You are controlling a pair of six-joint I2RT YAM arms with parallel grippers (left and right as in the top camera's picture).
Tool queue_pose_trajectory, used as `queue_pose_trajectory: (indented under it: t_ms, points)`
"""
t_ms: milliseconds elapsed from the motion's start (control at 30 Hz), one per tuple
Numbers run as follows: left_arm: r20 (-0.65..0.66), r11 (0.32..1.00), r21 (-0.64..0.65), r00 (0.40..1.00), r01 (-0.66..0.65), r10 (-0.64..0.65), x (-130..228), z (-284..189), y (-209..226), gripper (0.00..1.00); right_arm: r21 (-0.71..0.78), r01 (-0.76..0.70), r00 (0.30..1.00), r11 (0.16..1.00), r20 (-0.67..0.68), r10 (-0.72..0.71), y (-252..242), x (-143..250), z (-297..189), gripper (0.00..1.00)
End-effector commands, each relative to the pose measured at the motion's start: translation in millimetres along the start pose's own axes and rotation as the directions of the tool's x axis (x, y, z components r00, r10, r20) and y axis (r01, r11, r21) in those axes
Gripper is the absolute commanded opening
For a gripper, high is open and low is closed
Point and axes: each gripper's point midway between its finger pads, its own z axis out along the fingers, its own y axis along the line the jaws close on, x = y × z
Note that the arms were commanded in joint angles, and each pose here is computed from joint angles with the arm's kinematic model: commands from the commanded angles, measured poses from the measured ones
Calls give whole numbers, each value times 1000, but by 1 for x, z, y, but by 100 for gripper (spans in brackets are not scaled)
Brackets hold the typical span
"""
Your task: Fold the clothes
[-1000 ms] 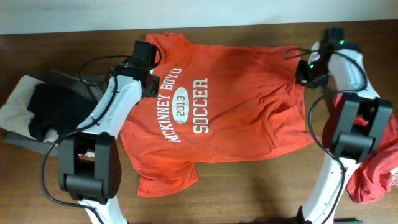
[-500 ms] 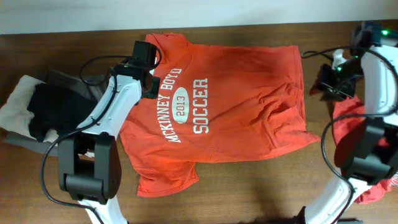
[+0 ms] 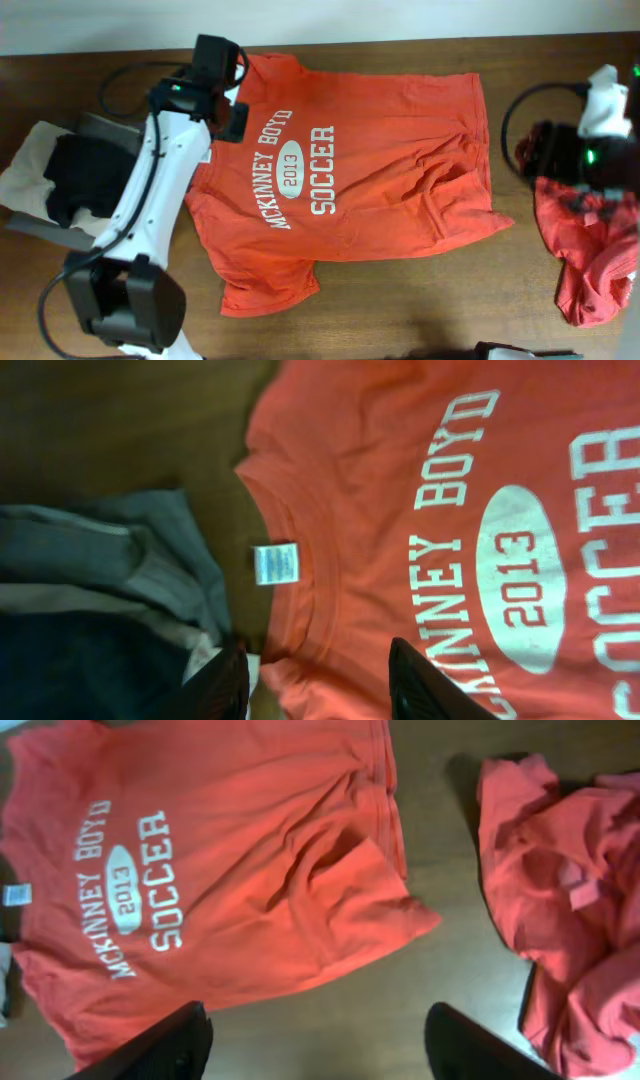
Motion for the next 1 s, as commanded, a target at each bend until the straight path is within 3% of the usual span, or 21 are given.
queue_pose_trajectory:
  t_ms: [0,133,200,267,500,700,867,967]
  points:
    - [66,1000,8,998,15,-16,-12,-36,8,46,55,-92,995,994,-44,95,-9,31,7,74]
    - [108,998,8,993,55,-55,-17,-59,15,47,87,-177,974,980,-128,187,-21,70,44,78]
    - [132,997,11,988,74,-75,-17,-74,19,50,115,-253,950,961,-157,269,-34,94,91,91]
    - [141,996,12,986,92,-92,-15,-83,22,52,131,-311,929,941,-167,330,-42,105,120,95]
    - [161,981,46,968,187,-192,-8,-107,27,53,157,-436,868,886,-187,460,-73,132,214,93]
    - [137,981,73,973,179,-187,-5,-101,20,53,197,-484,831,852,-200,519,-98,134,257,67]
    - [131,982,72,974,177,-185,-5,-98,20,53,167,-510,793,844,-288,537,-94,144,289,43]
    - [131,982,72,974,177,-185,-5,-98,20,53,154,-516,774,842,-336,536,-89,153,295,11]
